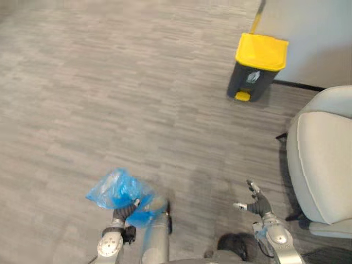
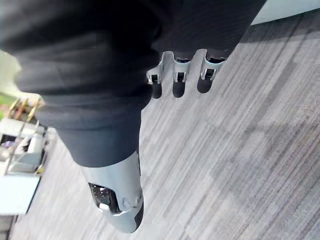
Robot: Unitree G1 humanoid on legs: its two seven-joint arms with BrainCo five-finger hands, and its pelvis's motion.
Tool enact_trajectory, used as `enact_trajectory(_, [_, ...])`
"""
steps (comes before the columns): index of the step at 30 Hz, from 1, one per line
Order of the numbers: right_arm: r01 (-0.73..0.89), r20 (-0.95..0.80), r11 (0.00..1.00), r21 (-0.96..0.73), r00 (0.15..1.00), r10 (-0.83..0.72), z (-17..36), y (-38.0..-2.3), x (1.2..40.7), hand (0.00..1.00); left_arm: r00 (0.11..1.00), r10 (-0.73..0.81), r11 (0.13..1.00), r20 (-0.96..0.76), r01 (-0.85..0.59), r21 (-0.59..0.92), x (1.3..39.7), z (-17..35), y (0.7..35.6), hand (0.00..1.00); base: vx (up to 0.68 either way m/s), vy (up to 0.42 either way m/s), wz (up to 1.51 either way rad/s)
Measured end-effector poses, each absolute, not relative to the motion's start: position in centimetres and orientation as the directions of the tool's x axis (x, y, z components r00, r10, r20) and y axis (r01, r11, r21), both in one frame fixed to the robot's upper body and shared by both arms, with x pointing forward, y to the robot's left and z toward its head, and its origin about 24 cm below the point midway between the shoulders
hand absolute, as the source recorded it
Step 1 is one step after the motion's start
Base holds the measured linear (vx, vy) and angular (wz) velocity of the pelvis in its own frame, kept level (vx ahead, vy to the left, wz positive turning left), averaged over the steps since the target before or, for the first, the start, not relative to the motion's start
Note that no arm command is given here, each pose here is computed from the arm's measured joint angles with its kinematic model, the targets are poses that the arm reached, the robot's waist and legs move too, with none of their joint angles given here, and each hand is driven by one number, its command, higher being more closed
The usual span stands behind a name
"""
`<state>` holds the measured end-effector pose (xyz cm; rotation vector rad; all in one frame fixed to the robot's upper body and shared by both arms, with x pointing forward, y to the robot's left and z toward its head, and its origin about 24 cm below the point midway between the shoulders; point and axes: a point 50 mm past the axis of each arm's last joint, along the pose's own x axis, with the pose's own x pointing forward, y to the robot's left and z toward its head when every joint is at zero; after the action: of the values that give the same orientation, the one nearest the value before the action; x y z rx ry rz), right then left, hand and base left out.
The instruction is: Gather rubbish on tea table into small bin, then transfer packed bag to large trash can.
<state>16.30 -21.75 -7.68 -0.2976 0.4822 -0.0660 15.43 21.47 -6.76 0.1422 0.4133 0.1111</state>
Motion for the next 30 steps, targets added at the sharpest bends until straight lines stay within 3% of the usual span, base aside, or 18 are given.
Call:
enact_trajectory(9, [-0.038,-0.452,0.949,-0.313,0.885,-0.113,-7.9,-21.2,17.0,0.00,0.941,0.112,0.976,-0.321,-0.045,0.211,18.7,-5.3,22.2,1.00,0.54,0.092,-0.51])
enact_trajectory(13, [-0.044,-0.517,0.940,-0.337,0.844,-0.146,-9.0,-22.3,16.0,0.00,0.913,0.120,0.977,-0.391,-0.039,0.208,18.0,-6.9,21.8,1.00,0.73,-0.144,0.12])
enact_trajectory(21, [-0.018,-0.389,0.948,-0.317,0.914,-0.113,-6.5,-20.9,18.6,0.00,0.926,0.120,0.985,-0.358,-0.066,0.160,18.3,-6.4,20.3,1.00,0.60,-0.094,-0.34])
enact_trajectory(30, [-0.001,-0.446,0.947,-0.320,0.882,-0.150,-7.9,-21.2,18.3,0.00,0.919,0.139,0.985,-0.370,-0.090,0.146,17.6,-6.7,20.3,1.00,0.53,0.203,-0.54])
